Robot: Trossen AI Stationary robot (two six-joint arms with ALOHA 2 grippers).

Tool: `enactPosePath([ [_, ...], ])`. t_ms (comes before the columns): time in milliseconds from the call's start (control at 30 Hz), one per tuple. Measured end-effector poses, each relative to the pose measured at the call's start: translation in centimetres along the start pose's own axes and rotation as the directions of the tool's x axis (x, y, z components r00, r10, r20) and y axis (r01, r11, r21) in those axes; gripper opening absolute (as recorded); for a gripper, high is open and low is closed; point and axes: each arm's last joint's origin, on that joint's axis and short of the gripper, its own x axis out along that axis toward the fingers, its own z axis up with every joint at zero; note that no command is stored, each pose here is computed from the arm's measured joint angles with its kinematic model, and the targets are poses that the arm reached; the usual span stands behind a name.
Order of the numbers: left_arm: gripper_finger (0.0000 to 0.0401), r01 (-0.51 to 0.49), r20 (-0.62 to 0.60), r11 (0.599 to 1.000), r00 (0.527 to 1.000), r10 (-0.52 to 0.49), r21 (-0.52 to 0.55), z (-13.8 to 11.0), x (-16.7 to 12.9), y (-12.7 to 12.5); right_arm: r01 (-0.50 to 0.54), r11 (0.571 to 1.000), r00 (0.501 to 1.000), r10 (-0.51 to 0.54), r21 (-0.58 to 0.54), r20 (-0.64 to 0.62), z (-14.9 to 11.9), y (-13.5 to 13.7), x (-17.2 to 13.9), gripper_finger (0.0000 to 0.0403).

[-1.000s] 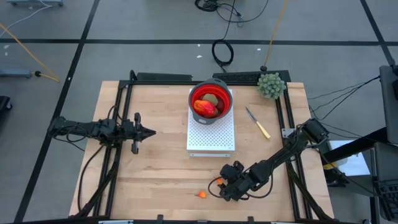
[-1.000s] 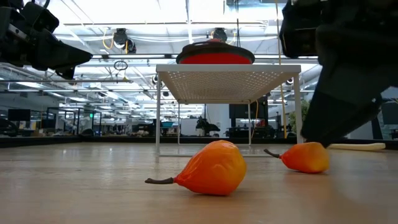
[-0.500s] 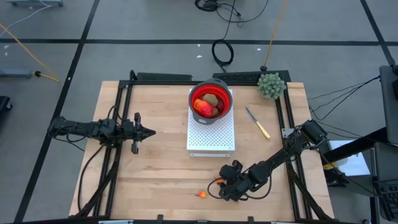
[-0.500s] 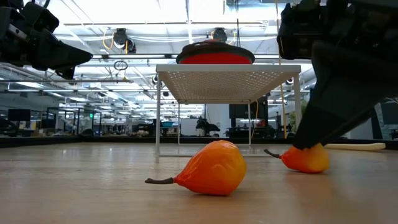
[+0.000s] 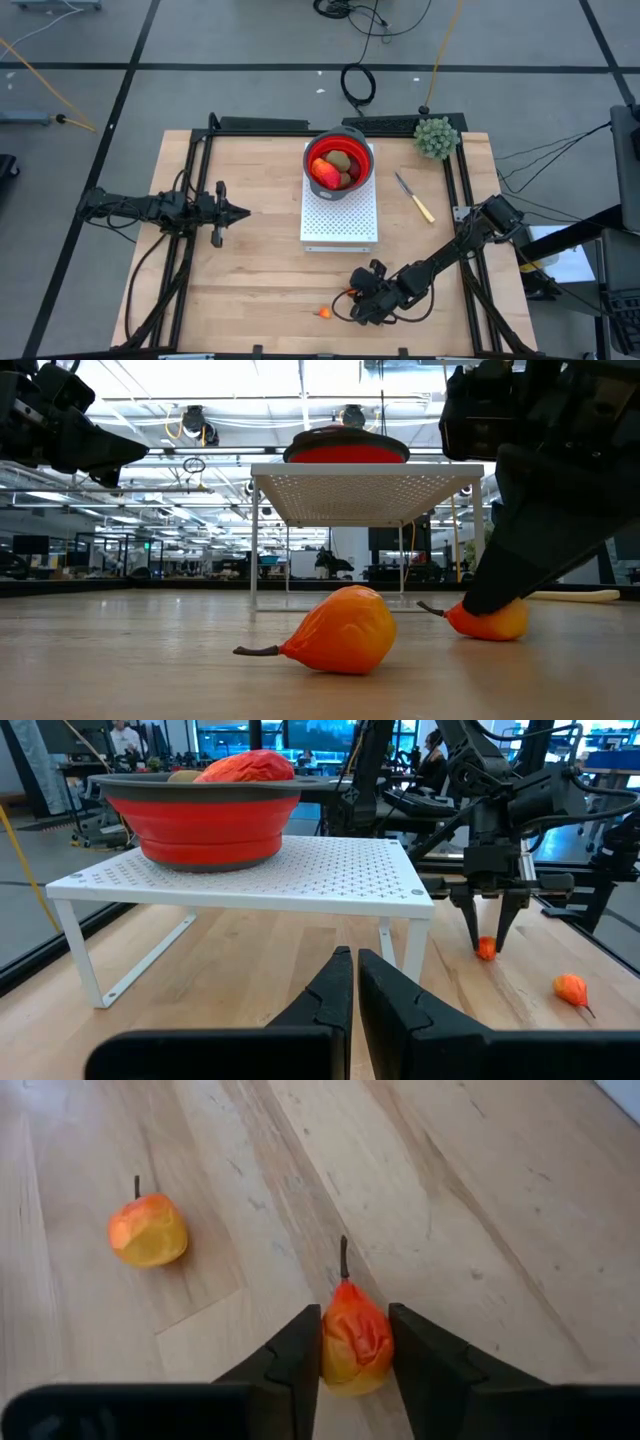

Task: Pick & Place Fruit
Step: Put the orange pear into the red strainer bowl

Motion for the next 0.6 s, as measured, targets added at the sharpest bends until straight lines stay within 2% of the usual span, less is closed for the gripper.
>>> enactPosePath([
  [300,0.0019,0.001,0.000,1.000,1.000,-0.001,-0.001,0.0,0.0,0.0,-0.035,0.999,0.999,0.035,-0.041,0.001,0.3,0.3,-1.2,0.0095],
  [467,0.0019,0.006,-0.001,1.000,1.000,-0.006,-0.003,0.0,0.0,0.0,-0.109,0.991,0.993,0.112,-0.081,0.034,1.1,1.2,-3.7,0.0094],
  [600,0.0019,0.007,-0.001,1.000,1.000,-0.007,-0.020,0.0,0.0,0.0,-0.185,0.966,0.978,0.199,-0.181,0.065,1.7,1.9,-6.7,0.0095],
])
